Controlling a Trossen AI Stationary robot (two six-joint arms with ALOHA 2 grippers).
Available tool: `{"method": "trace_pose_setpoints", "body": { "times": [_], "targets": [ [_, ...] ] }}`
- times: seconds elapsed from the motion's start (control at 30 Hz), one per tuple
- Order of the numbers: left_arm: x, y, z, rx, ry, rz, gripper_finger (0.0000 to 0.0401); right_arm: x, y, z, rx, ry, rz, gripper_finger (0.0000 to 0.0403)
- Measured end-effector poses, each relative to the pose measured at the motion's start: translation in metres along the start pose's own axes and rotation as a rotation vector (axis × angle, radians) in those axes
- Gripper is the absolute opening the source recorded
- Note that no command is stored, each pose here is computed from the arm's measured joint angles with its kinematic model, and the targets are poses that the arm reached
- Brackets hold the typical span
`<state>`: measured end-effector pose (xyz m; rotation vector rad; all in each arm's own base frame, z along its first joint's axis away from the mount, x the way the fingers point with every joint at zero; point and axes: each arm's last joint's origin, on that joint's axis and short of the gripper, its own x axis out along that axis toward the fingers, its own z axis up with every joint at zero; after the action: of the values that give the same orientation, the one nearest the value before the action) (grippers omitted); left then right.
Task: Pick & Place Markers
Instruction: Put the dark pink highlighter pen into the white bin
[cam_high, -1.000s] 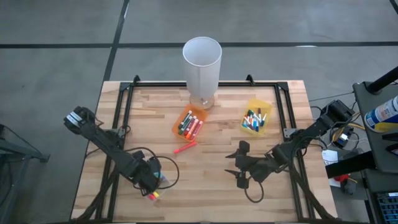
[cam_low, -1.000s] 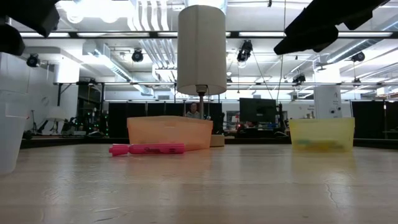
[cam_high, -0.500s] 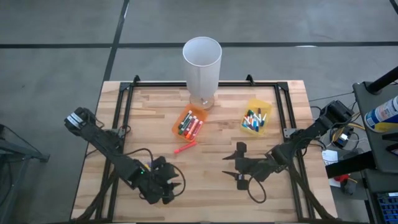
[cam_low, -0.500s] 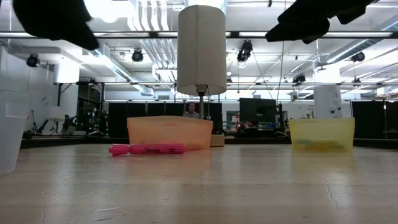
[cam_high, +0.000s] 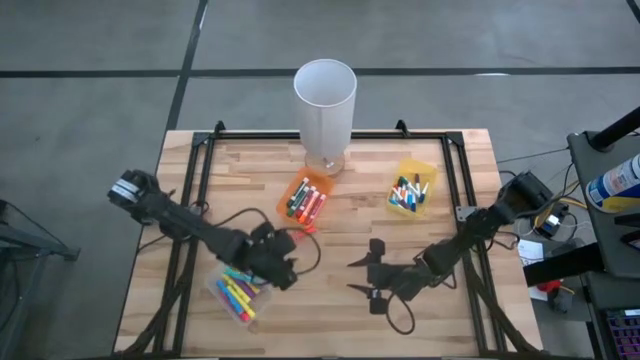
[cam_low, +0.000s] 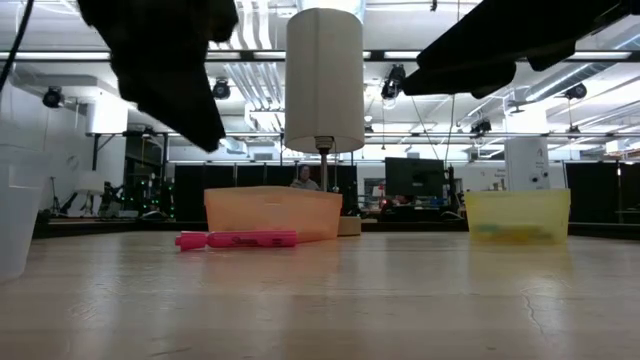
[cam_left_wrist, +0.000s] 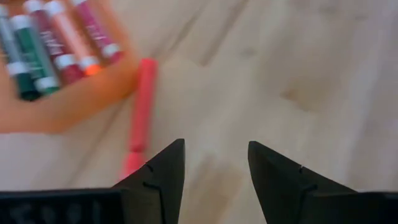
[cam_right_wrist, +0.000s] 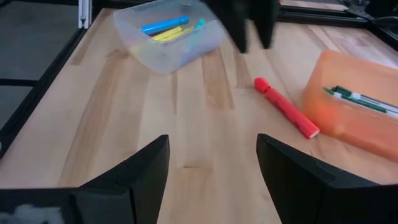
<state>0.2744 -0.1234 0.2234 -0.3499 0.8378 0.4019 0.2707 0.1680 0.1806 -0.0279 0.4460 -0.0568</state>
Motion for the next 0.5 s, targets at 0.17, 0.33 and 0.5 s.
{"method": "trace_pose_setpoints", "body": {
  "times": [0.17, 0.33, 0.5],
  "targets": [
    [0.014, 0.026, 0.009, 0.035, 0.084, 0.095, 0.017, 0.006, 0.005, -0.002, -0.01, 0.008, 0.0, 0.0233],
    [0.029, 0.044, 0.017, 0.003, 0.159, 0.091, 0.017, 0.005, 0.004, -0.002, -0.024, 0.009, -0.004, 0.0233],
    [0.041, 0.055, 0.021, 0.007, 0.202, 0.101, 0.017, 0.004, 0.004, 0.0, -0.053, 0.007, -0.004, 0.0233]
  ]
}}
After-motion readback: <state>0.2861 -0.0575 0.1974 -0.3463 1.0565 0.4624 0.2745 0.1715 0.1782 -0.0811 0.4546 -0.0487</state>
